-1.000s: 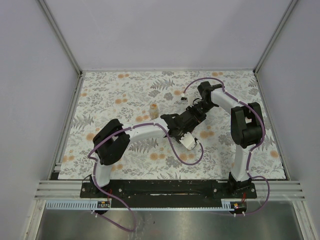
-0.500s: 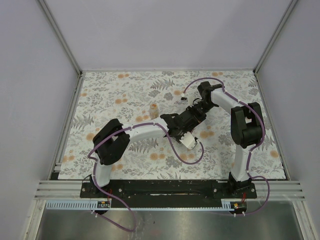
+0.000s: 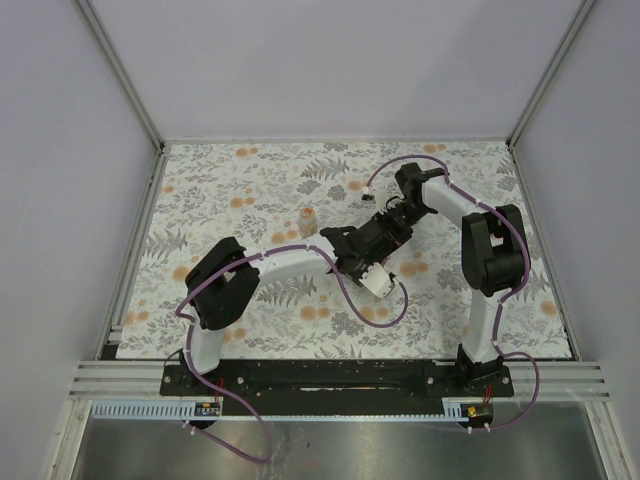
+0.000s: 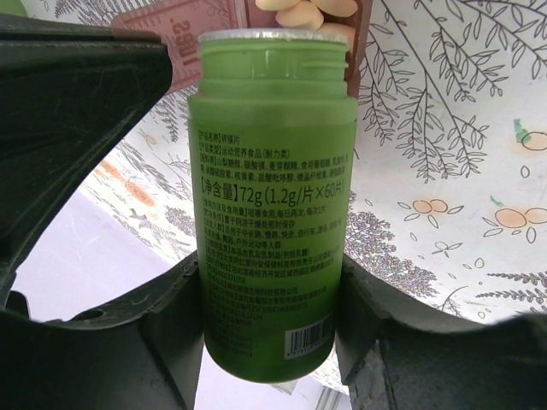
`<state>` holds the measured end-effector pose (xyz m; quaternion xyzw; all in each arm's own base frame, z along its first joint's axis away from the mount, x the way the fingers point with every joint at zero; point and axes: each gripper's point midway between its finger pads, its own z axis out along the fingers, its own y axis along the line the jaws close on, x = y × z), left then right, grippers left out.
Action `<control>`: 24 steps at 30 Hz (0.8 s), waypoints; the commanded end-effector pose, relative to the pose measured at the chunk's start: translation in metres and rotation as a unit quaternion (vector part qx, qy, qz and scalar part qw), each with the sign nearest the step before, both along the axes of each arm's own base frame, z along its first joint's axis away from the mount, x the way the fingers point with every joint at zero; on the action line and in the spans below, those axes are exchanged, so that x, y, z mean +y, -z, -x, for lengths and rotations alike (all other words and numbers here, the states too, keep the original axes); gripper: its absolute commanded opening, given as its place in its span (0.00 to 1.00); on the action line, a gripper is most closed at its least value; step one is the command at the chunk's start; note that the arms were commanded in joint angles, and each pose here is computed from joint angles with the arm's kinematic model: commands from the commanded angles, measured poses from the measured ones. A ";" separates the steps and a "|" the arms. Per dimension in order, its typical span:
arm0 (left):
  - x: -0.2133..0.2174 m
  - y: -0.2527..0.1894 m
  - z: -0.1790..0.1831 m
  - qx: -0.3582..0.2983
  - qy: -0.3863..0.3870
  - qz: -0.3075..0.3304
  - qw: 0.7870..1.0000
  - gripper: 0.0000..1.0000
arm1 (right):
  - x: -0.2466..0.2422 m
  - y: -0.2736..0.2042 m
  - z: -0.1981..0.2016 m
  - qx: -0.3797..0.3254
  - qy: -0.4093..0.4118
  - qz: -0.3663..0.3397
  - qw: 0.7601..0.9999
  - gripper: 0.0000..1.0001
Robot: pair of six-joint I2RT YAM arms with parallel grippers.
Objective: Sort the pills into containers
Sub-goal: Pour the pill into the pill container.
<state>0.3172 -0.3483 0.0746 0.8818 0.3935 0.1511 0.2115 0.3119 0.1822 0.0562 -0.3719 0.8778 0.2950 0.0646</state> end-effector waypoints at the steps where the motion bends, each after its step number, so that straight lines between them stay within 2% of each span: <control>1: 0.006 -0.009 0.003 0.013 -0.011 0.017 1.000 0.00 | 0.002 -0.020 -0.004 -0.027 -0.008 0.000 1.000 0.04; 16: 0.007 -0.017 0.010 0.067 -0.043 0.101 0.992 0.00 | 0.002 -0.019 -0.004 -0.025 -0.008 0.002 1.000 0.04; 24: 0.004 -0.032 0.009 0.119 -0.088 0.199 0.969 0.00 | 0.002 -0.021 -0.004 -0.026 -0.008 0.002 1.000 0.04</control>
